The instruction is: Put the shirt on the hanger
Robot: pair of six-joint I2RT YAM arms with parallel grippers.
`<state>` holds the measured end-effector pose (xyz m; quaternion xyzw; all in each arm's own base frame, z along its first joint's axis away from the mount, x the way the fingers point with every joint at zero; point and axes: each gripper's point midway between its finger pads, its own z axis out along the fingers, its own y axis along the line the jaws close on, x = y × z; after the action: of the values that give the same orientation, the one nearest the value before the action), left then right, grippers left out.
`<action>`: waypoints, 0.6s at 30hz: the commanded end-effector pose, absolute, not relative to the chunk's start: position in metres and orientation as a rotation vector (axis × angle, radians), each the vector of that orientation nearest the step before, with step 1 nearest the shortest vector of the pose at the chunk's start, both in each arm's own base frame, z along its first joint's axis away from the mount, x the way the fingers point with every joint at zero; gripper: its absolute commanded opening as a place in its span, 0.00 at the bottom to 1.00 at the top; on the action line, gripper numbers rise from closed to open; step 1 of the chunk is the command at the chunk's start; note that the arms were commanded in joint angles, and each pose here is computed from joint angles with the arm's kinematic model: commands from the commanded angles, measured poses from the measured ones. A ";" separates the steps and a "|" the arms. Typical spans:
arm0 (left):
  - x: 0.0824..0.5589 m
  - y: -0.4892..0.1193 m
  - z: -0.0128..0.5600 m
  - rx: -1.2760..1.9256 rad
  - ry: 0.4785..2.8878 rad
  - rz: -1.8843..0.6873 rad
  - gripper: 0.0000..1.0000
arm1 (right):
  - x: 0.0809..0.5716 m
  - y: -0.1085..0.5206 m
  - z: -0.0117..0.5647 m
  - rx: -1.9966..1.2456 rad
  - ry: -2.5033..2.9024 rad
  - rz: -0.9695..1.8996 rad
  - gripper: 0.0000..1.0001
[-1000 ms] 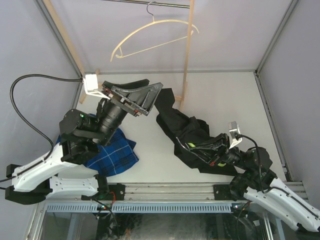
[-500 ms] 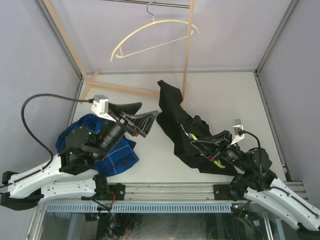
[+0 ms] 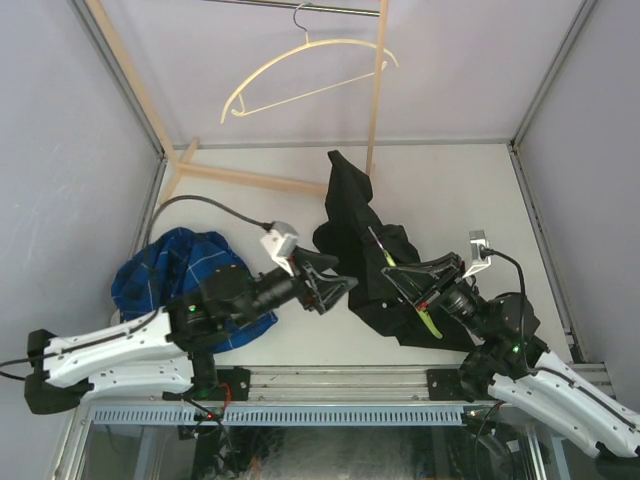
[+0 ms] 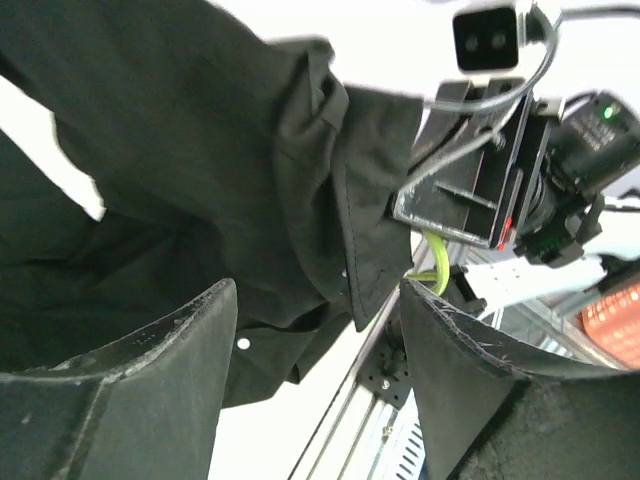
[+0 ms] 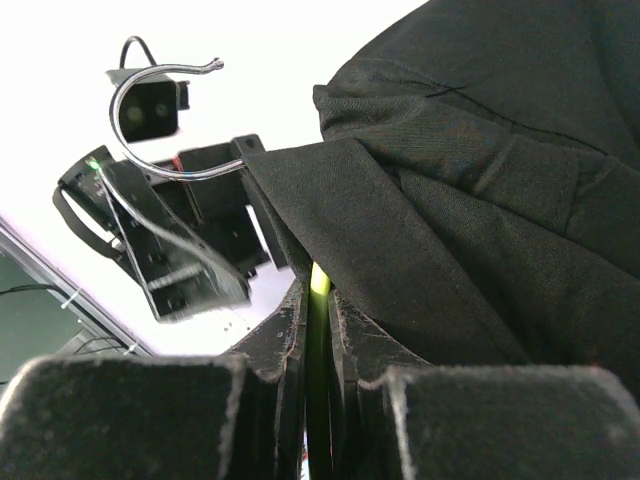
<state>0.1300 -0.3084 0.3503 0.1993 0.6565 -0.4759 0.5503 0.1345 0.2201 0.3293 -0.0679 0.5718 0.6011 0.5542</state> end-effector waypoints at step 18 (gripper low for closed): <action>0.086 -0.240 0.426 1.041 0.972 -0.788 0.76 | 0.093 0.230 0.343 -0.393 1.328 1.540 0.00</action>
<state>0.1054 -0.2532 0.3838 0.4062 0.5319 -0.3644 0.6475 0.1071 0.2320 0.3117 -0.1371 0.5900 0.6184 0.5007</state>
